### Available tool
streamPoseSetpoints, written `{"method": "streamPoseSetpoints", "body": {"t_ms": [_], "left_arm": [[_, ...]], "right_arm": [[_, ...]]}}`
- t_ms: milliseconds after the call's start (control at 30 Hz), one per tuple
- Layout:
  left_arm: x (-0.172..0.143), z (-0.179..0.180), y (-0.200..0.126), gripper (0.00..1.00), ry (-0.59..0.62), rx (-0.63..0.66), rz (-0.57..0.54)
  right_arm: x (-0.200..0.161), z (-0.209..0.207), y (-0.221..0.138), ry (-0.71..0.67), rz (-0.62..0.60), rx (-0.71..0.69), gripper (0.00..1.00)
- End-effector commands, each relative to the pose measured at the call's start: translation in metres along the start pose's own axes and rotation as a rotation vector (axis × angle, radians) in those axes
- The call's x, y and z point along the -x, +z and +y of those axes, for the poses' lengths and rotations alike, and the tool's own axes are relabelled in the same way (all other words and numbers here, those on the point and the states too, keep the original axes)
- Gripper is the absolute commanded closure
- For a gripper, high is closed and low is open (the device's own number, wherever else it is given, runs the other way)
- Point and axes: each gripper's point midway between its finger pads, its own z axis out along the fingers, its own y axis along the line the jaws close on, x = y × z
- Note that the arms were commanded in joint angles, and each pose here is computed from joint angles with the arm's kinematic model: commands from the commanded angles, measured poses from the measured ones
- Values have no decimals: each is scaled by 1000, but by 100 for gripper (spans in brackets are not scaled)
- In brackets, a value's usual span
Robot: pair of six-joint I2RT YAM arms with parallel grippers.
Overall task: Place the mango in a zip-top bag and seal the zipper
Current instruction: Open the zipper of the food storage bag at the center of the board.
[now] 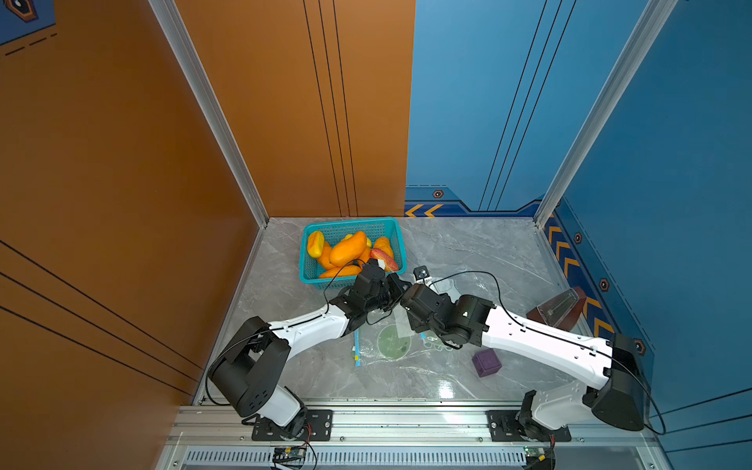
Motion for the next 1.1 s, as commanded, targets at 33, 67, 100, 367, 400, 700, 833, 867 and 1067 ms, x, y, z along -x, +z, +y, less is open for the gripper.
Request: {"method": "streamPoseSetpoints", "body": {"t_ms": [33, 67, 100, 367, 400, 700, 833, 867, 1067], "left_arm": [[3, -7, 4, 100, 4, -7, -16], [3, -7, 4, 100, 4, -7, -15], [3, -7, 4, 100, 4, -8, -14], [2, -2, 4, 100, -1, 3, -12], [2, -1, 4, 100, -3, 4, -13], [2, 3, 5, 100, -12, 13, -9], [2, 2, 5, 100, -13, 12, -8], [1, 3, 6, 100, -13, 13, -6], [1, 4, 6, 100, -18, 14, -3]], "right_arm": [[-7, 3, 3, -83, 50, -42, 31], [-8, 3, 4, -92, 54, -51, 31], [-9, 3, 6, -103, 60, -64, 31], [-14, 0, 15, -134, 84, -111, 32], [-13, -1, 14, -132, 80, -116, 32], [-17, -12, 19, -122, 88, -150, 40], [-18, -14, 20, -125, 91, -161, 41], [-18, -15, 20, -125, 89, -164, 42], [-15, -18, 19, -139, 78, -185, 48]]}}
